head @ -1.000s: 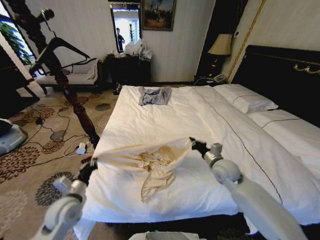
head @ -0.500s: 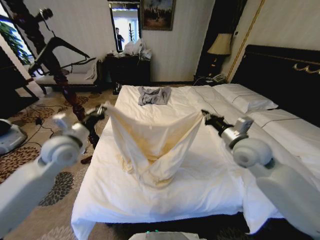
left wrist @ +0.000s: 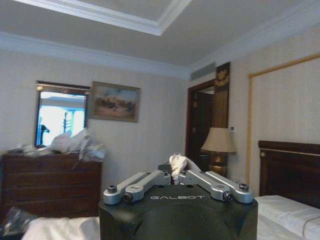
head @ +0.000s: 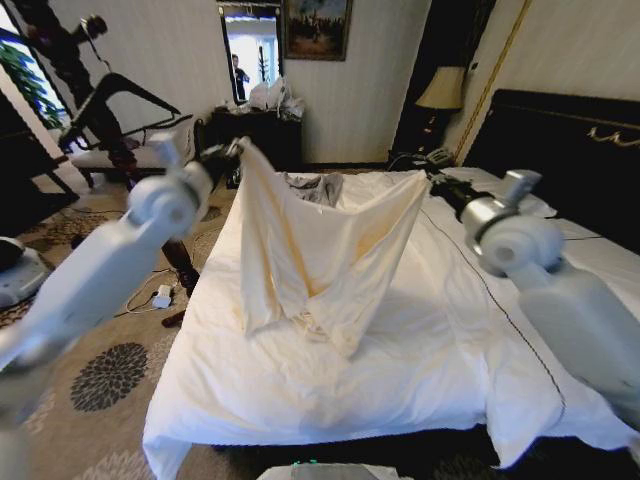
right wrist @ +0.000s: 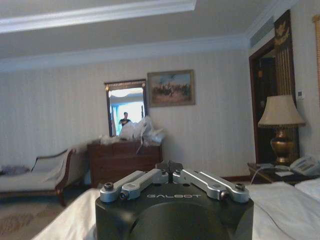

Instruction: Pick up the clothes from the bed and hang them on the clothes hanger.

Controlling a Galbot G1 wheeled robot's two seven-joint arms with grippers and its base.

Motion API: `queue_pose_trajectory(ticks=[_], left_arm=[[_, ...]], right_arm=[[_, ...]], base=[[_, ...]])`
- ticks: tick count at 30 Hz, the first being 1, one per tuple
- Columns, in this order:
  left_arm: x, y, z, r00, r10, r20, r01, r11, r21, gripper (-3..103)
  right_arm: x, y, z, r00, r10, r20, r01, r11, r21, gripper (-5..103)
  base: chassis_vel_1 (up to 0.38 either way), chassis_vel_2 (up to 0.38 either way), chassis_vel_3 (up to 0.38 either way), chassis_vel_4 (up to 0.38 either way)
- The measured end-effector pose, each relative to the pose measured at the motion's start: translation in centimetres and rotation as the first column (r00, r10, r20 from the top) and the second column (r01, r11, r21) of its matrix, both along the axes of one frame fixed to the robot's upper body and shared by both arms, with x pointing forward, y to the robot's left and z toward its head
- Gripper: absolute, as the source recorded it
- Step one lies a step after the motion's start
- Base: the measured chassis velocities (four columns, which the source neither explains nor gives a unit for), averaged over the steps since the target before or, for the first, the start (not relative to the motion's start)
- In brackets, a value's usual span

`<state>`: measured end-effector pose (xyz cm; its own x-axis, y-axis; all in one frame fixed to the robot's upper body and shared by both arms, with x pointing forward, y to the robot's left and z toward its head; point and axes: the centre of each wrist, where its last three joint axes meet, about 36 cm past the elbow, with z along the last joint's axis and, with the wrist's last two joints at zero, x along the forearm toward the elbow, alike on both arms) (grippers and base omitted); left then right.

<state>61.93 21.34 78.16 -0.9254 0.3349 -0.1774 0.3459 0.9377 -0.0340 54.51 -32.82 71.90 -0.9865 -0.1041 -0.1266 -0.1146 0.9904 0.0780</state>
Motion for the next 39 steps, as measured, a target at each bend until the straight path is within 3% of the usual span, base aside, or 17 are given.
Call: queue_pose_trajectory(ticks=[5,7,12,14,20,25,30,32,35,36,39], left_arm=[[5.5,-1.1,3.7,0.999,0.027,0.038,-0.027,0.999,0.016,2],[6.1,-1.0,4.4,0.998,0.034,0.047,-0.035,0.999,0.017,2],[8.3,0.2,8.9,0.989,0.098,0.106,-0.100,0.995,0.008,2],[9.5,2.3,12.3,0.975,0.176,0.134,-0.175,0.984,-0.025,2],[9.4,3.9,14.7,0.967,0.198,0.160,-0.194,0.980,-0.041,2],[6.4,4.1,14.0,0.968,0.174,0.182,-0.174,0.985,-0.014,2],[-2.2,7.3,10.3,0.958,0.168,0.232,-0.191,0.978,0.082,2],[-3.7,8.0,10.0,0.957,0.172,0.234,-0.197,0.977,0.084,2],[-10.4,9.1,9.7,0.958,0.150,0.243,-0.173,0.982,0.075,2],[-10.4,9.1,9.7,0.958,0.150,0.243,-0.173,0.982,0.075,2],[-16.9,10.2,10.2,0.951,0.136,0.278,-0.167,0.982,0.093,2]], right_arm=[[5.8,1.1,2.0,1.000,-0.022,0.005,0.022,0.999,0.046,0],[6.8,1.4,2.7,1.000,-0.026,0.009,0.025,0.998,0.052,0],[11.5,4.2,7.9,0.997,-0.022,0.077,0.017,0.998,0.063,0],[14.7,7.1,11.2,0.994,-0.004,0.108,-0.004,0.997,0.071,0],[16.5,10.1,14.7,0.990,0.018,0.140,-0.028,0.997,0.069,0],[14.8,8.6,15.2,0.987,0.012,0.162,-0.021,0.998,0.053,0],[6.1,4.9,12.8,0.979,0.048,0.197,-0.055,0.998,0.030,0],[4.0,4.4,12.6,0.977,0.064,0.202,-0.072,0.997,0.030,0],[-3.4,2.2,12.3,0.973,0.089,0.213,-0.097,0.995,0.027,0],[-3.4,2.2,12.3,0.973,0.089,0.213,-0.097,0.995,0.027,0],[-9.5,0.7,12.6,0.970,0.083,0.228,-0.082,0.997,-0.012,0]], base=[[0.000,0.000,0.000,0.000],[0.000,0.000,0.000,0.000],[0.000,0.000,0.000,0.000],[0.000,0.000,0.000,0.000],[0.000,0.000,0.000,0.000],[0.000,0.000,0.000,0.000],[0.000,0.000,0.000,0.000],[0.000,0.000,0.000,0.000],[0.000,0.000,0.000,0.000],[0.000,0.000,0.000,0.000],[0.000,0.000,0.000,0.000]])
